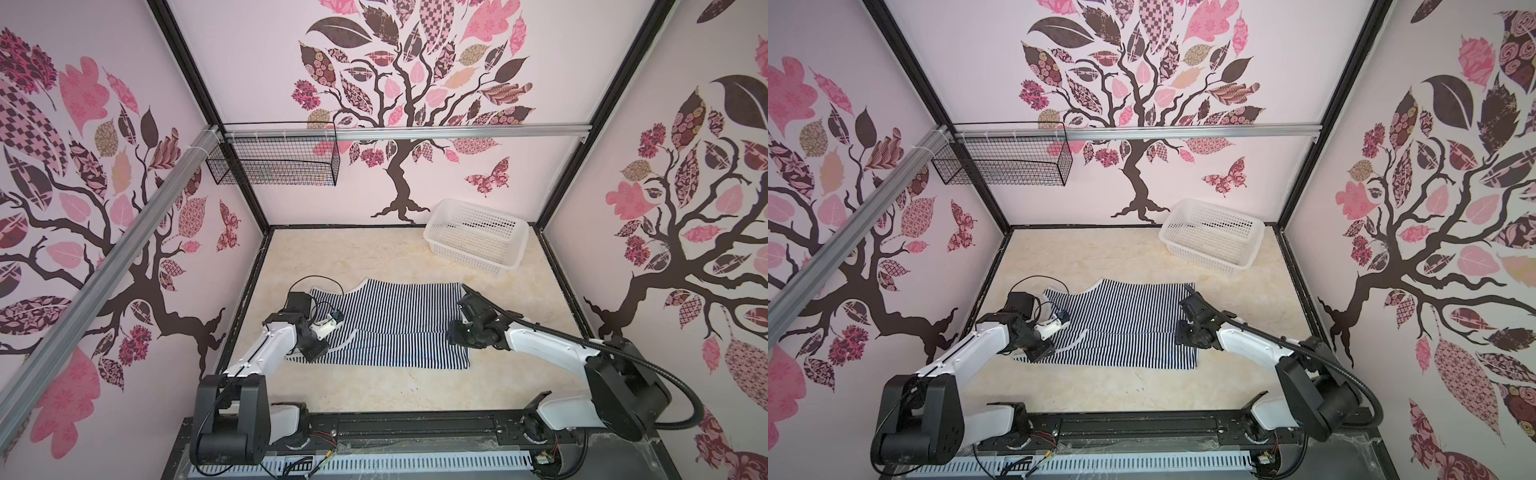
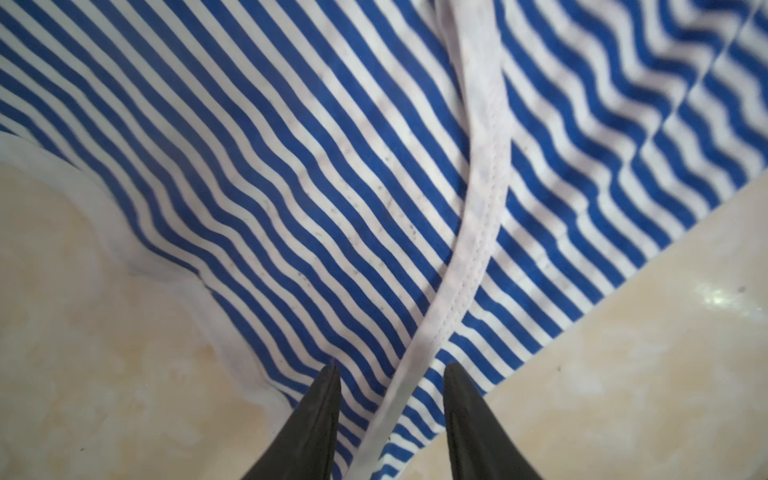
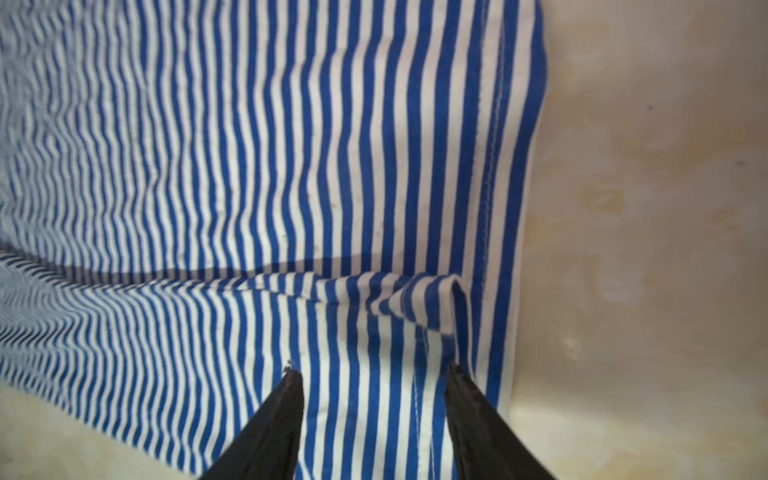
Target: Fold and stack the tank tops
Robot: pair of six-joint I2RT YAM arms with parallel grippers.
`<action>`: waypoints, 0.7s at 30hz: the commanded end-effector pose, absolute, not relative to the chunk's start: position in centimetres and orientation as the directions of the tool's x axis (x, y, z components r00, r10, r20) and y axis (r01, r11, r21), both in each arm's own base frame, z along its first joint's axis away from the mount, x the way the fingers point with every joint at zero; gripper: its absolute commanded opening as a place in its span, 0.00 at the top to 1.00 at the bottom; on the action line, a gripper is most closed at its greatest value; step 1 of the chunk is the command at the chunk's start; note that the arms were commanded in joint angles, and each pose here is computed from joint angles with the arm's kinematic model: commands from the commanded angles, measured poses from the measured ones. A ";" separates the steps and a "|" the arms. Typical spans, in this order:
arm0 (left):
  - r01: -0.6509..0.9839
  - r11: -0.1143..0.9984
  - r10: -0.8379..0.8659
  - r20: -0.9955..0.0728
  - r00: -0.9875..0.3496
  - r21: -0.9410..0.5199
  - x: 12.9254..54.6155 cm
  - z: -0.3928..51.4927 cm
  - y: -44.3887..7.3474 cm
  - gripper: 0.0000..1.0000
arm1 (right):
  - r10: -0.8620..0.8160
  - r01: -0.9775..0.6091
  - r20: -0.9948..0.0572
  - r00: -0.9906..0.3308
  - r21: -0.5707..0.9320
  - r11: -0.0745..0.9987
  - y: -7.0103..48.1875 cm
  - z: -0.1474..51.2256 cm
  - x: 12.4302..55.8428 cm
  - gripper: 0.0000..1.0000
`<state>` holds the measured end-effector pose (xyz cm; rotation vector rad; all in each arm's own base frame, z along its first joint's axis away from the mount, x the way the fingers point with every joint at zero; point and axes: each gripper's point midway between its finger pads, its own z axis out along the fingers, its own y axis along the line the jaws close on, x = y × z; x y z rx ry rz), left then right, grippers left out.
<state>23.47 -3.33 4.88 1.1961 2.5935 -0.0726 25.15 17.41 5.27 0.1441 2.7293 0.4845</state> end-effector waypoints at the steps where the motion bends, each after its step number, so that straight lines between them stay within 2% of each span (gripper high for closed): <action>1: 0.739 0.673 0.687 -0.398 -0.608 0.031 25.6 8.7 -5.5 0.55 | 0.161 0.020 -0.339 -0.927 0.383 0.923 17.7 7.8 24.2 0.41; 13: 0.774 0.626 0.702 -0.365 -0.612 -0.094 29.6 7.1 -11.2 0.54 | 0.131 -0.002 -0.312 -0.941 0.392 0.920 18.6 7.0 20.3 0.43; 21: 0.753 0.640 0.687 -0.324 -0.651 -0.154 30.8 5.2 -11.9 0.54 | 0.136 0.005 -0.302 -0.943 0.397 0.918 17.8 6.5 19.2 0.44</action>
